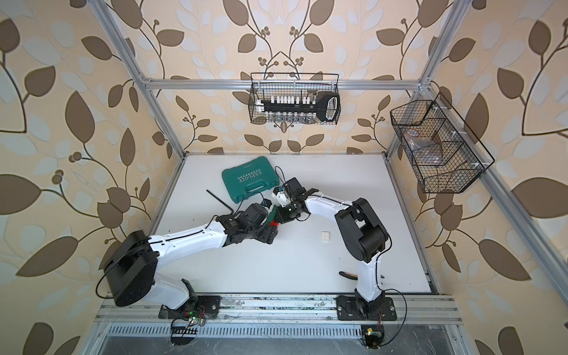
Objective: Assemble a small pinwheel with lego
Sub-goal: Assemble the lego brick with the lego brick, then move the lego brick at the center of the board.
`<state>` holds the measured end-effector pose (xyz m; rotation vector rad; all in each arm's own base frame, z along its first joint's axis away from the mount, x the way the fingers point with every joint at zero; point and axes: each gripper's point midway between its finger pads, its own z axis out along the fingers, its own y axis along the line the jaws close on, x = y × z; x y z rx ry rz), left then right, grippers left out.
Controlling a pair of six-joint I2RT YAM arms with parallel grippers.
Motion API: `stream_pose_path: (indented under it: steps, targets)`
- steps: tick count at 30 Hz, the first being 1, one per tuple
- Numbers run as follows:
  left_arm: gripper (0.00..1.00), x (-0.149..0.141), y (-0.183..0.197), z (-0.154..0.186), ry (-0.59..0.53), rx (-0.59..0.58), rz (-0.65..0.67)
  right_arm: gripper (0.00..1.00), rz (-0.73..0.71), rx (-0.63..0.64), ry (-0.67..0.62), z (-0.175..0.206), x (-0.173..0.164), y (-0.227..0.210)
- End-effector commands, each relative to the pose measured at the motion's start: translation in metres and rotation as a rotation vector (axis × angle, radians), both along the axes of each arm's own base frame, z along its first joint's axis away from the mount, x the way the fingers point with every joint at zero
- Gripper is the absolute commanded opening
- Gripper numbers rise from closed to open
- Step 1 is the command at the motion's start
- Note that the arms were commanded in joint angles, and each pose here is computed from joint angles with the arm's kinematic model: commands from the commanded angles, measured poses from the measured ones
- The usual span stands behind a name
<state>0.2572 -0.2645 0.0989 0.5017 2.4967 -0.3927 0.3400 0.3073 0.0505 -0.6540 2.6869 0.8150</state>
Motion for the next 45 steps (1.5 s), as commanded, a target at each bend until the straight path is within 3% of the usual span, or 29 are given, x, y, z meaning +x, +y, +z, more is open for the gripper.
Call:
stream_pose_path:
  steps: [1, 5, 13, 16, 18, 22, 25, 30, 34, 40, 45]
  targets:
    - [0.91, 0.008, 0.007, 0.044, -0.047, -0.170, 0.062, 0.16, -0.012, -0.152, 0.115, -0.040, -0.025, -0.026]
    - [0.93, 0.015, 0.028, 0.059, -0.031, -0.238, 0.141, 0.17, -0.017, -0.063, 0.103, -0.012, -0.019, -0.010]
    - [0.94, 0.016, 0.060, 0.046, 0.023, -0.245, 0.264, 0.29, -0.033, 0.096, -0.019, 0.065, -0.003, 0.009]
    - [0.92, 0.016, 0.077, 0.040, 0.076, -0.298, 0.355, 0.32, 0.023, 0.151, -0.092, 0.091, -0.006, 0.017]
    - [0.92, 0.018, 0.097, 0.037, 0.121, -0.401, 0.460, 0.36, 0.152, 0.183, -0.165, 0.100, -0.018, 0.031]
    - [0.93, 0.024, 0.135, 0.035, 0.205, -0.622, 0.625, 0.43, 0.396, 0.106, -0.250, 0.088, -0.037, 0.055]
    - [0.93, 0.023, 0.155, 0.031, 0.228, -0.697, 0.699, 0.49, 0.504, -0.004, -0.255, 0.069, -0.039, 0.075]
    - [0.93, 0.015, 0.188, 0.019, 0.221, -0.748, 0.803, 0.67, 0.594, -0.121, -0.249, 0.041, -0.025, 0.105]
    - [0.93, 0.010, 0.202, 0.011, 0.238, -0.814, 0.831, 0.68, 0.648, -0.160, -0.240, 0.025, -0.019, 0.121]
    - [0.94, 0.007, 0.207, 0.007, 0.232, -0.795, 0.813, 0.68, 0.710, -0.211, -0.229, -0.005, -0.022, 0.132]
    - [0.94, 0.010, 0.202, 0.009, 0.232, -0.811, 0.773, 0.68, 0.667, -0.303, -0.255, -0.024, -0.003, 0.122]
